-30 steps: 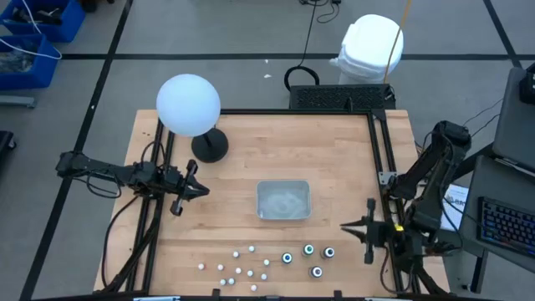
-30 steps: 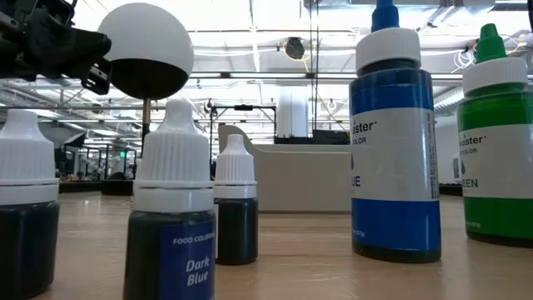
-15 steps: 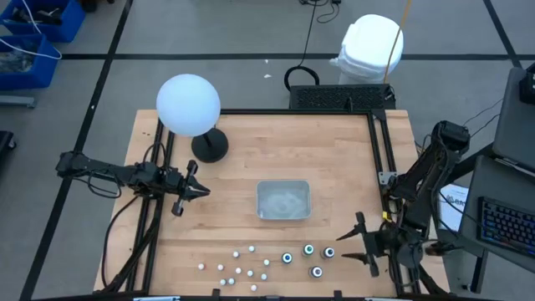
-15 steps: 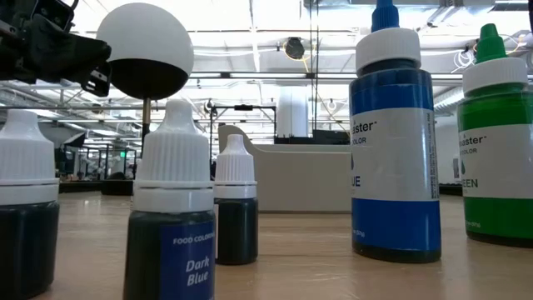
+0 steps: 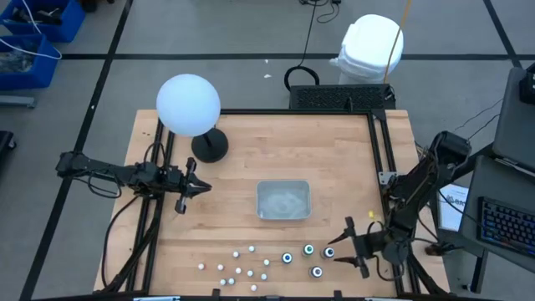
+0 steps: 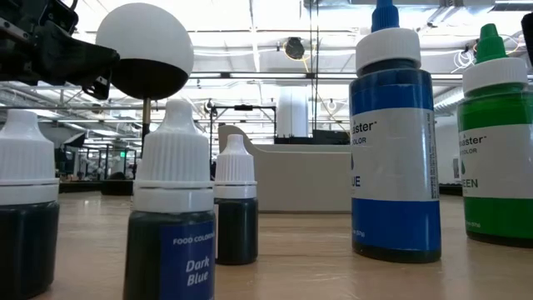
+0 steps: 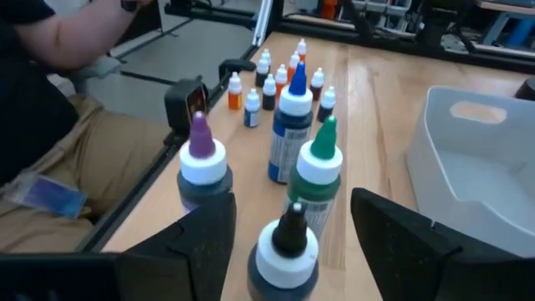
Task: Pick & Place food coloring
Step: Put the large black food coloring bottle into the gray bin
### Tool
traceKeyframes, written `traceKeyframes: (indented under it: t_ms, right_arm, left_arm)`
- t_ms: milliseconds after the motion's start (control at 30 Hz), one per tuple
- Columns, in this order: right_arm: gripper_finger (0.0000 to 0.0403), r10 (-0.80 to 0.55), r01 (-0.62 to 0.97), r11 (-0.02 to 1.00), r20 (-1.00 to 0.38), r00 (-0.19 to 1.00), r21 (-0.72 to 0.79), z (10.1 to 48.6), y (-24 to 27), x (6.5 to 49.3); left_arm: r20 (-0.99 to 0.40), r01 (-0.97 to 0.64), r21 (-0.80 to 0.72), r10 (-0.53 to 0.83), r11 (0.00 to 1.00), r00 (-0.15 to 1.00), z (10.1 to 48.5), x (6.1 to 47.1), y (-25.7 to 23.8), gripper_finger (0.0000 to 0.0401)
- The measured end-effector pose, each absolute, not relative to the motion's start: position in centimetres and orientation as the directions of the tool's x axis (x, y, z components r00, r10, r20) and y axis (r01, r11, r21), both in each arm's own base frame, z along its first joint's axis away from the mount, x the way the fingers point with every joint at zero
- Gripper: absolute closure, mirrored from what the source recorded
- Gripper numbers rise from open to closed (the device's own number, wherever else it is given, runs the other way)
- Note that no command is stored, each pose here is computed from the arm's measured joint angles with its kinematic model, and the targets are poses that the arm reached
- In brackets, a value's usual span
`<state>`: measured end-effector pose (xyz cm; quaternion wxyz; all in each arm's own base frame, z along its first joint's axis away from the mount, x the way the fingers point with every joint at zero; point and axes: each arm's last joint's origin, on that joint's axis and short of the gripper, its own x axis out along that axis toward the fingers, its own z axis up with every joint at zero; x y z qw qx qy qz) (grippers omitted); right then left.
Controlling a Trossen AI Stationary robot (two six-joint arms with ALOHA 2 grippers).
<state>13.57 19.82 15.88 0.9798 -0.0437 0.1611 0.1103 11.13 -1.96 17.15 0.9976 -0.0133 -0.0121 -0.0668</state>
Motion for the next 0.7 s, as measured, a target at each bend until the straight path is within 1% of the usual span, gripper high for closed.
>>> traceKeyframes:
  t_ms: [300, 400, 533, 700]
  right_arm:
    - [0.0174, 0.193, -0.204, 0.979, -0.333, 0.923, 0.001, 14.8, 20.2, 14.0]
    - [0.0174, 0.214, -0.222, 0.975, -0.333, 0.918, 0.015, 14.6, 20.4, 14.1]
    - [0.0175, 0.211, -0.215, 0.976, -0.336, 0.918, 0.027, 14.4, 20.4, 14.3]
    - [0.018, 0.193, -0.193, 0.981, -0.348, 0.918, 0.035, 14.0, 20.3, 14.6]
  left_arm:
    - [0.024, 0.134, -0.025, -0.133, 0.991, 0.991, 17.1, 11.1, -2.0, 0.0364]
    - [0.024, 0.134, -0.025, -0.133, 0.991, 0.991, 17.1, 11.1, -2.0, 0.0364]
    - [0.024, 0.134, -0.024, -0.133, 0.991, 0.991, 17.1, 11.1, -2.0, 0.0364]
    - [0.024, 0.133, 0.01, -0.133, 0.991, 0.991, 17.1, 11.1, -2.0, 0.0364]
